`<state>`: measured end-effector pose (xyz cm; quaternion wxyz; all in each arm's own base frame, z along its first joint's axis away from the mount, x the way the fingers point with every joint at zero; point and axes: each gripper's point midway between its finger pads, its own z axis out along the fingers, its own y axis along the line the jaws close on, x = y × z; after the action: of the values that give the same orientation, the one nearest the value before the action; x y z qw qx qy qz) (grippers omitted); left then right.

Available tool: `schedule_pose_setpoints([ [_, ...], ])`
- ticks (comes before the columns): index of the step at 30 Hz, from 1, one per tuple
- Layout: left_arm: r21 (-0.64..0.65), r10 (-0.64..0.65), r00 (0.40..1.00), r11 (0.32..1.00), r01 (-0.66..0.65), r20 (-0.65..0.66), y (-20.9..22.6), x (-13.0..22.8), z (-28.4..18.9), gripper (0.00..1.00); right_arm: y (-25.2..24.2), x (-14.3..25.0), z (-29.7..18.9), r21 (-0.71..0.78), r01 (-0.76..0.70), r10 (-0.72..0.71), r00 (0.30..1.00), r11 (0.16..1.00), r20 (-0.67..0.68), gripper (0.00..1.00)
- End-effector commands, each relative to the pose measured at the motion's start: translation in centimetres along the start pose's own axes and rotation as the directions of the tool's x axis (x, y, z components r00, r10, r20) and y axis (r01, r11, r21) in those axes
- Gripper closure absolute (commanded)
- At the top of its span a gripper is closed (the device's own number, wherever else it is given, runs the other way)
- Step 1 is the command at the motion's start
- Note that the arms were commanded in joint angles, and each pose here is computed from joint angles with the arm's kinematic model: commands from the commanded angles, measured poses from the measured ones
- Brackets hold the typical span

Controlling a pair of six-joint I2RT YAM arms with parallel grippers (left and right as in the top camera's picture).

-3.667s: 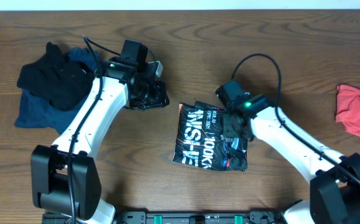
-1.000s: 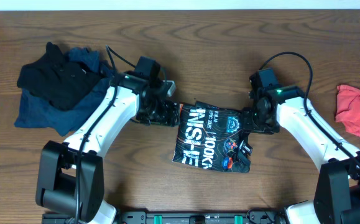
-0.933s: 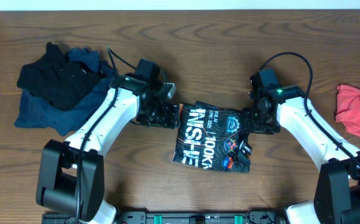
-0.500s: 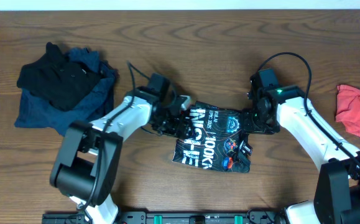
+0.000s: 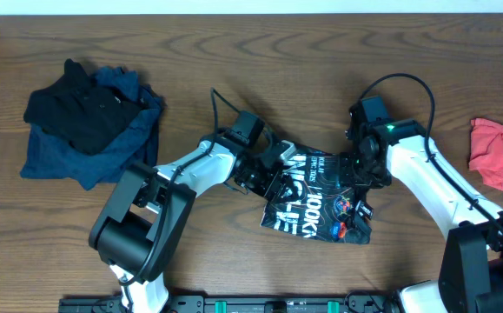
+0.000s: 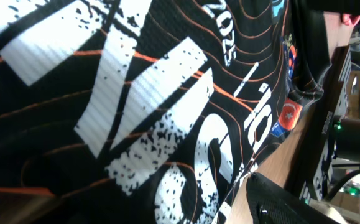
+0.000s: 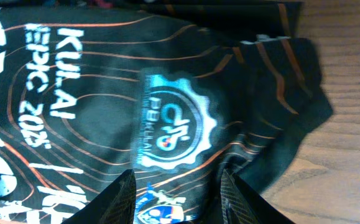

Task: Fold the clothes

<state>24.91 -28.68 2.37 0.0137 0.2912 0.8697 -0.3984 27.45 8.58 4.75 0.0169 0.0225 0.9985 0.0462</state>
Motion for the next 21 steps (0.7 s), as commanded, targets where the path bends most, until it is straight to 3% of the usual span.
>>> schedule_pose_setpoints([
  [1, -0.035, 0.000, 1.000, 0.999, -0.001, -0.018, 1.3, 0.5, 0.9, 0.31, 0.6, 0.3, -0.3, -0.009, 0.030, -0.030, 1.000, 1.000, 0.003, 0.57],
  [6, -0.175, -0.075, 0.997, 0.982, 0.071, -0.016, 3.6, 0.7, 0.7, 0.30, 0.6, 0.3, -0.3, -0.009, 0.030, -0.030, 1.000, 1.000, 0.001, 0.57],
  [13, -0.216, -0.230, 0.972, 0.948, 0.233, 0.040, 4.5, 0.2, 0.6, 0.30, 0.6, 0.3, -0.3, -0.009, 0.029, -0.029, 1.000, 1.000, 0.000, 0.58],
  [19, -0.223, -0.295, 0.955, 0.929, 0.296, 0.038, 5.1, 0.6, 2.8, 0.56, 0.6, 0.4, -0.3, -0.009, 0.029, -0.029, 1.000, 1.000, -0.002, 0.57],
  [21, -0.224, -0.294, 0.955, 0.930, 0.292, 0.027, 5.3, 0.9, 3.8, 0.81, 0.5, 0.5, -0.3, -0.008, 0.029, -0.029, 1.000, 1.000, -0.005, 0.57],
])
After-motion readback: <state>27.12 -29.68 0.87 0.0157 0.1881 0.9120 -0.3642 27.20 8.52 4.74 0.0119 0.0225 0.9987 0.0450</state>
